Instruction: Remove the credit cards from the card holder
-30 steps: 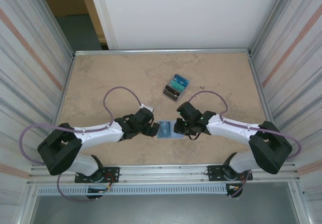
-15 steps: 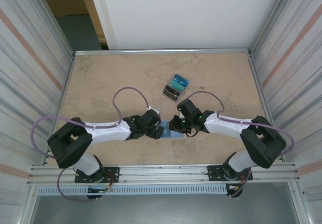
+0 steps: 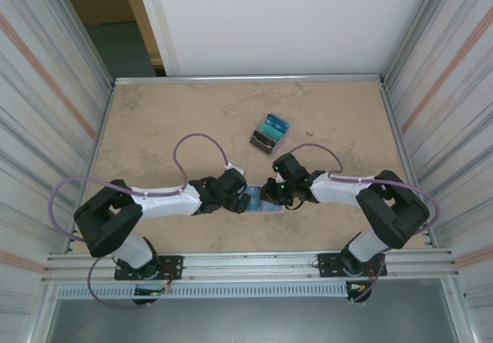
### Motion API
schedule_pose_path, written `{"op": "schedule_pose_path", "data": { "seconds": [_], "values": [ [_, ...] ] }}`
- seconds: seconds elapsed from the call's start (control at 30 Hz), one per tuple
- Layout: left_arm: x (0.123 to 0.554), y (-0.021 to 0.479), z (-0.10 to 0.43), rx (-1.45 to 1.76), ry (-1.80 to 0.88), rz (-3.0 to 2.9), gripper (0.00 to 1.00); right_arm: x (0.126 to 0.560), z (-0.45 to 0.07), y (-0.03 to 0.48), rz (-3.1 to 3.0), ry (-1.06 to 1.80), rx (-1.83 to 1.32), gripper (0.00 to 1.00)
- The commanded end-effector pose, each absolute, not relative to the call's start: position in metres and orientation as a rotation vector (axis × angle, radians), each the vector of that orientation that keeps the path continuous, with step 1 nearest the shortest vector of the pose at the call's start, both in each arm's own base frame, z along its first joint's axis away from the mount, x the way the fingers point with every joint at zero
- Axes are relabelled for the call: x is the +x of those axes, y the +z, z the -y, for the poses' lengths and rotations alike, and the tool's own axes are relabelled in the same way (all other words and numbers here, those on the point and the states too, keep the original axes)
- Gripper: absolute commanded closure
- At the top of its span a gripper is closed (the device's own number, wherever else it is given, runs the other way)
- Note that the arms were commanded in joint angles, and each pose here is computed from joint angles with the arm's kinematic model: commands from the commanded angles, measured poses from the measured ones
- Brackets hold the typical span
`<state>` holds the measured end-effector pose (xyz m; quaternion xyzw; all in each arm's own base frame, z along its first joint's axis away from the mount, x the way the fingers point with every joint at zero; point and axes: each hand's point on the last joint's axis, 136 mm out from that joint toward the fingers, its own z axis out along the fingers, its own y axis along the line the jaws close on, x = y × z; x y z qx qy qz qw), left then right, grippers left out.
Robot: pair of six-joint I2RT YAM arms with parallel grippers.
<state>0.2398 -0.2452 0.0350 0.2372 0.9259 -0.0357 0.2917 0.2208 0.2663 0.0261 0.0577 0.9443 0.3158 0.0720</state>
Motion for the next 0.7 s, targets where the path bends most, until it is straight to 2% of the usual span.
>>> {"op": "schedule_pose_path", "data": {
  "seconds": [0.0, 0.67],
  "values": [
    [0.2404, 0.0332, 0.2424, 0.649, -0.033, -2.475, 0.01, 0.2206, -0.2678, 0.0226, -2.842, 0.982, 0.21, 0.84],
    [0.2386, 0.0298, 0.2402, 0.672, 0.023, -2.49, 0.01, 0.2181, -0.2657, 0.0138, -2.836, 1.031, 0.245, 0.85]
  ]
}}
